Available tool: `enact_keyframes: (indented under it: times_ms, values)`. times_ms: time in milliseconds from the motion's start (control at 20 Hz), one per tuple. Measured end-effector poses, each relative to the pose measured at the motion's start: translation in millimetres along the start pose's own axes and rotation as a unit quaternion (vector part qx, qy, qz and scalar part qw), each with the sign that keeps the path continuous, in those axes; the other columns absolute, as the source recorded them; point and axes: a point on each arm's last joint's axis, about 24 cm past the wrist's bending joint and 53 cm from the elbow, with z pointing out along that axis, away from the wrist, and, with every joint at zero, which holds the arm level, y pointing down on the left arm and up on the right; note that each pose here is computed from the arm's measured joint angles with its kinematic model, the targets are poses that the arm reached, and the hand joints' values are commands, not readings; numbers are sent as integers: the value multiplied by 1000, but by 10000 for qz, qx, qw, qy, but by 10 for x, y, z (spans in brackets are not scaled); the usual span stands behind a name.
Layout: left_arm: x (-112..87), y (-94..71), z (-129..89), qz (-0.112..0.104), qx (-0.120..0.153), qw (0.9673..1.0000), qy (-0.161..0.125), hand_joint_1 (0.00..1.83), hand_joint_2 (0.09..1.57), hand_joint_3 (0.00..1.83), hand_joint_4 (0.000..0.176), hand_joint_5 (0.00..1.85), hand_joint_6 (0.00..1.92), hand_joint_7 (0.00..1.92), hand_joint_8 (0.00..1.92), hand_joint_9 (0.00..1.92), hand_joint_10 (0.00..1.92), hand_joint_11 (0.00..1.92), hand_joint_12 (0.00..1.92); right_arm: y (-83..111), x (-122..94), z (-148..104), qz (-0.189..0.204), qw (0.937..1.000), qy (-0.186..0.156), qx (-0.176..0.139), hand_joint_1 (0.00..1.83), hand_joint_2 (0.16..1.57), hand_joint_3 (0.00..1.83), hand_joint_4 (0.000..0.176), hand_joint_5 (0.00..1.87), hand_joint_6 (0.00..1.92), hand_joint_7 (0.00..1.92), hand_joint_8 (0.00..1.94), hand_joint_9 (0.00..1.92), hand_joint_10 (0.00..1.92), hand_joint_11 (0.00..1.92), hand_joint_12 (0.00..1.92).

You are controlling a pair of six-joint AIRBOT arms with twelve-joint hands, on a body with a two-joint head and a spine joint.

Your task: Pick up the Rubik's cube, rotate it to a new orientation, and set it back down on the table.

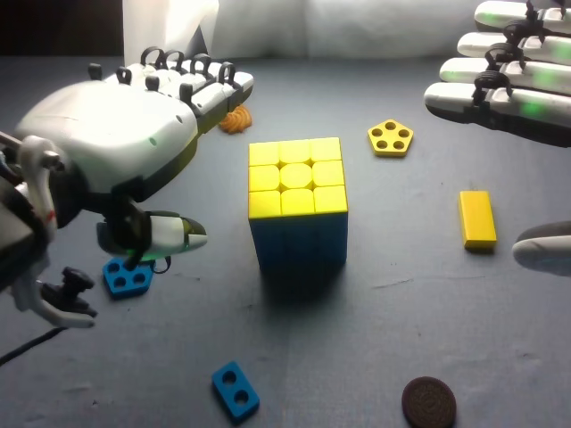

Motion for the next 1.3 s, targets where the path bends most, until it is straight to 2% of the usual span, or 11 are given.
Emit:
enact_keyframes:
  times_ms: [150, 300, 450, 750, 1100, 1300]
  values:
    - [99, 7, 64, -118, -94, 9999, 35, 1199, 1041, 0, 0, 0, 0, 0, 0, 0, 0, 7, 11, 2, 1, -1, -9, 10000, 5, -5, 0, 1224, 7, 0, 118, 31, 149, 5, 100, 17, 0, 0]
    - [168, -2, 152, -219, -201, 9996, -20, 1247, 1046, 0, 0, 0, 0, 0, 0, 0, 0, 26, 26, -1, 16, -5, -11, 10000, 27, 1, 0, 1227, 8, 0, 114, 28, 146, 3, 107, 19, 0, 0]
    - [328, 9, 254, -394, -461, 9981, 90, 1228, 1056, 3, 0, 0, 0, 0, 0, 0, 0, 11, 6, 4, 21, -5, -27, 10000, 37, -11, 0, 1223, 5, 0, 107, 23, 144, 2, 99, 14, 0, 0]
    - [416, 107, 374, -490, -841, 9952, 63, 1225, 1049, 0, 0, 0, 0, 0, 0, 1, 0, 41, 29, 6, 22, -5, -35, 10000, 39, -13, 0, 1227, 6, 0, 123, 26, 155, 6, 111, 17, 0, 0]
    - [484, 123, 496, -453, -975, 9941, 123, 1205, 1054, 2, 0, 0, 0, 0, 0, 0, 0, 6, 9, 6, 22, -5, -42, 10000, 40, -15, 0, 1226, 4, 0, 102, 15, 124, 1, 83, 4, 0, 0]
    - [503, 72, 576, -471, -1004, 9937, 167, 1207, 1062, 7, 0, 0, 0, 0, 0, 1, 0, 0, 105, 11, 20, -5, -47, 10000, 35, -24, 0, 1226, 3, 0, 121, 22, 156, 12, 113, 15, 9, 4]
